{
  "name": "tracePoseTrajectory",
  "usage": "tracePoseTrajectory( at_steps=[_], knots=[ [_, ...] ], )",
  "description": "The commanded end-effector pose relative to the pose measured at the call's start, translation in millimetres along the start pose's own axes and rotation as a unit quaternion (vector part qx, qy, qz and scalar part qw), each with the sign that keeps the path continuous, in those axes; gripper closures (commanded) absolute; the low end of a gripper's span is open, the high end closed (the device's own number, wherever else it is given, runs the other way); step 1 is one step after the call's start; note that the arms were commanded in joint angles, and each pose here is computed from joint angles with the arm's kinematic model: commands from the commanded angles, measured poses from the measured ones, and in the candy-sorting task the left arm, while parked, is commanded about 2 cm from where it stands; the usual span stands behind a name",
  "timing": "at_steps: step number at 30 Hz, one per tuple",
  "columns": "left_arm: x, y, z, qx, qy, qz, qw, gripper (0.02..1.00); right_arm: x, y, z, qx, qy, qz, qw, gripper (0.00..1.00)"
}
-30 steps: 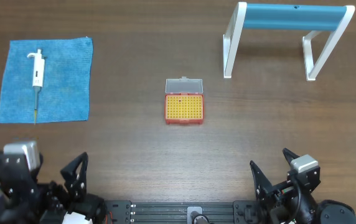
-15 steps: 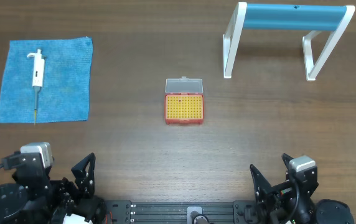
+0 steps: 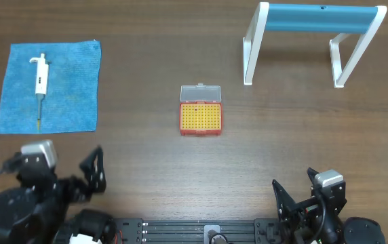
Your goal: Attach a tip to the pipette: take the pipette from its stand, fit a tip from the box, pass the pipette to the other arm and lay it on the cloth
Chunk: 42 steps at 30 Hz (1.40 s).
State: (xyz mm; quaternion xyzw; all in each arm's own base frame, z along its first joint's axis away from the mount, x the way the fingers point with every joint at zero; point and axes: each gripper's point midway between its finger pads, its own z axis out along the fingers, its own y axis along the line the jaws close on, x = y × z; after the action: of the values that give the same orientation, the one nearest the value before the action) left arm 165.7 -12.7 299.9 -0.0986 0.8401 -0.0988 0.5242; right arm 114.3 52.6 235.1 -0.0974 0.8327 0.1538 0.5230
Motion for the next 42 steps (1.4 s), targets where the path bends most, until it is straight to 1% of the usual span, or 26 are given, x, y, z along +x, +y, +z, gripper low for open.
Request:
tracePoseTrajectory(
  at_steps=[1,3,6,8,11,12,14,16,18,20,25,42],
  knots=[
    [-11.4,0.4,45.8,0.024,-0.119,0.062,0.991,0.023,-0.3,-3.2,1.2,0.009,0.001,0.008,1.0,0.143],
    [-19.2,-3.2,56.7,0.049,-0.197,0.063,0.977,0.023,-0.3,-3.2,1.2,0.009,0.001,0.008,1.0,0.141],
    [-21.0,-3.8,60.3,0.075,-0.306,0.065,0.947,0.023,-0.3,-3.2,1.2,0.009,0.001,0.008,1.0,0.143],
    [-12.5,-0.8,63.6,0.082,-0.34,0.066,0.935,0.023,-0.3,-3.2,1.2,0.009,0.001,0.008,1.0,0.143],
    [3.3,4.2,73.9,0.086,-0.354,0.066,0.929,0.02,-0.4,-3.2,1.2,0.009,0.0,0.008,1.0,0.143],
    [9.8,6.5,80.5,0.085,-0.351,0.066,0.93,0.023,-0.3,-3.2,1.2,0.009,0.001,0.008,1.0,0.143],
    [28.6,12.4,97.3,0.078,-0.321,0.065,0.942,0.02,-0.3,-3.2,1.2,0.009,0.001,0.008,1.0,0.143],
    [60.6,23.3,119.8,0.059,-0.243,0.064,0.966,0.02,-0.3,-3.2,1.2,0.009,0.001,0.008,1.0,0.143],
    [90.5,38.0,134.8,0.031,-0.175,0.059,0.982,0.02,-0.3,-3.2,1.2,0.009,0.001,0.008,1.0,0.143],
    [83.2,43.1,132.7,0.021,-0.19,0.056,0.98,0.02,-0.3,-3.2,1.3,0.009,0.001,0.008,1.0,0.143],
    [84.2,53.1,133.2,0.001,-0.187,0.05,0.981,0.023,-0.3,-3.2,1.2,0.009,0.001,0.008,1.0,0.141],
    [84.3,52.8,133.2,0.002,-0.187,0.051,0.981,0.023,-0.3,-3.2,1.2,0.009,0.001,0.008,1.0,0.139]
  ],
)
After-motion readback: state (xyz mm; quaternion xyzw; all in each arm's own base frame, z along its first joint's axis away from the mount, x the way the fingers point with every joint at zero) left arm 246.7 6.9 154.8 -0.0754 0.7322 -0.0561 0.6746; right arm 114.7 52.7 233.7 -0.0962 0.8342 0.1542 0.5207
